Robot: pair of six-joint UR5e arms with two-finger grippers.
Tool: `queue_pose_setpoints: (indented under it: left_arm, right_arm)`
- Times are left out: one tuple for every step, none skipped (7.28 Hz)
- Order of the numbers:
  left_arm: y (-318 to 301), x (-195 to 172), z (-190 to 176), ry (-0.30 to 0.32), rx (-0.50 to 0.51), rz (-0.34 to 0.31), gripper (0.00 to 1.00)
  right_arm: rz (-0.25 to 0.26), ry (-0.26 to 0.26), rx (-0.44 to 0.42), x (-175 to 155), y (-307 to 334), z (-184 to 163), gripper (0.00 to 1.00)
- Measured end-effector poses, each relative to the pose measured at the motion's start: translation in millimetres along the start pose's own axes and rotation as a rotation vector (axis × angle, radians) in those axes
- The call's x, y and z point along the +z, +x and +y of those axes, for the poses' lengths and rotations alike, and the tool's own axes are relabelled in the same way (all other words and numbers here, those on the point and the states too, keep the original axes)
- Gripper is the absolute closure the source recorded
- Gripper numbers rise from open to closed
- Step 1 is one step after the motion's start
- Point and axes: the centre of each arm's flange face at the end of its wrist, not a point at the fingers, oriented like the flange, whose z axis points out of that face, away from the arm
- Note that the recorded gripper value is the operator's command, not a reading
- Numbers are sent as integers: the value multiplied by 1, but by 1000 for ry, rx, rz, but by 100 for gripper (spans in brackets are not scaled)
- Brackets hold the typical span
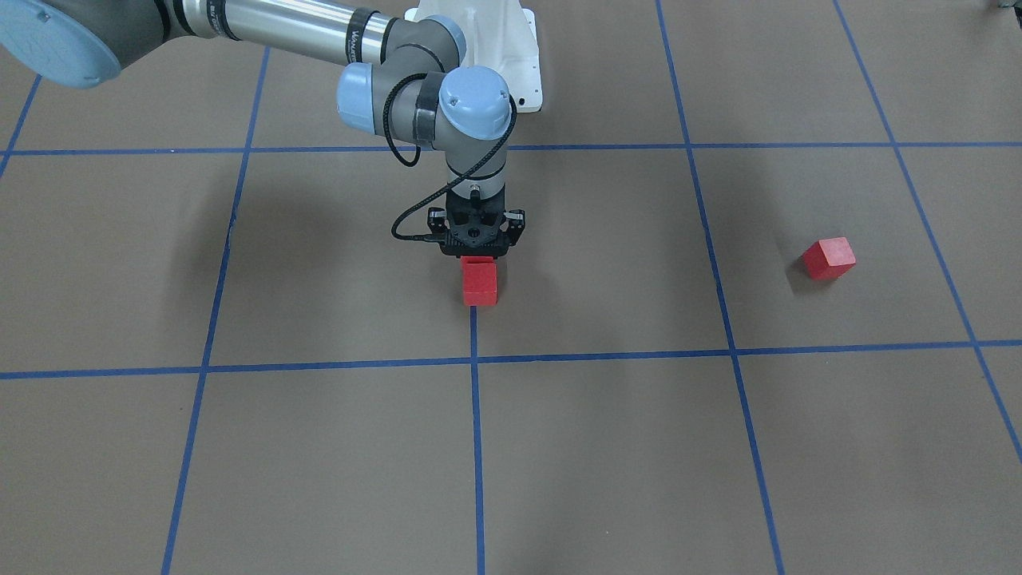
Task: Form red blocks into L shape at center
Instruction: 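Lower the red cube against the center cube's near side and release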
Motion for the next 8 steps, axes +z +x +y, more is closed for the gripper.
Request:
queue_pose_setpoints:
  left_arm:
    - [0, 0, 0, 0, 0, 0, 0]
    - [0, 0, 0, 0, 0, 0, 0]
    - [0, 0, 0, 0, 0, 0, 0]
    - [0, 0, 0, 0, 0, 0, 0]
    - [0, 0, 0, 0, 1, 0, 0]
    - [0, 0, 0, 0, 1, 0, 0]
    - [0, 0, 0, 0, 1, 0, 0]
    - [0, 0, 0, 0, 1, 0, 0]
  right_arm:
    - [-1, 0, -1, 0, 0, 0, 100]
    - [-3, 0, -1, -1, -1, 0, 100]
    - [-5, 1, -1, -2, -2, 0, 100]
    - [-5, 1, -1, -3, -2, 0, 100]
    - [-6, 1, -2, -3, -3, 0, 97]
    - [-8, 2, -3, -3, -3, 0, 90]
    - [-11, 4, -3, -3, -3, 0, 83]
    - [-14, 5, -3, -3, -3, 0, 80]
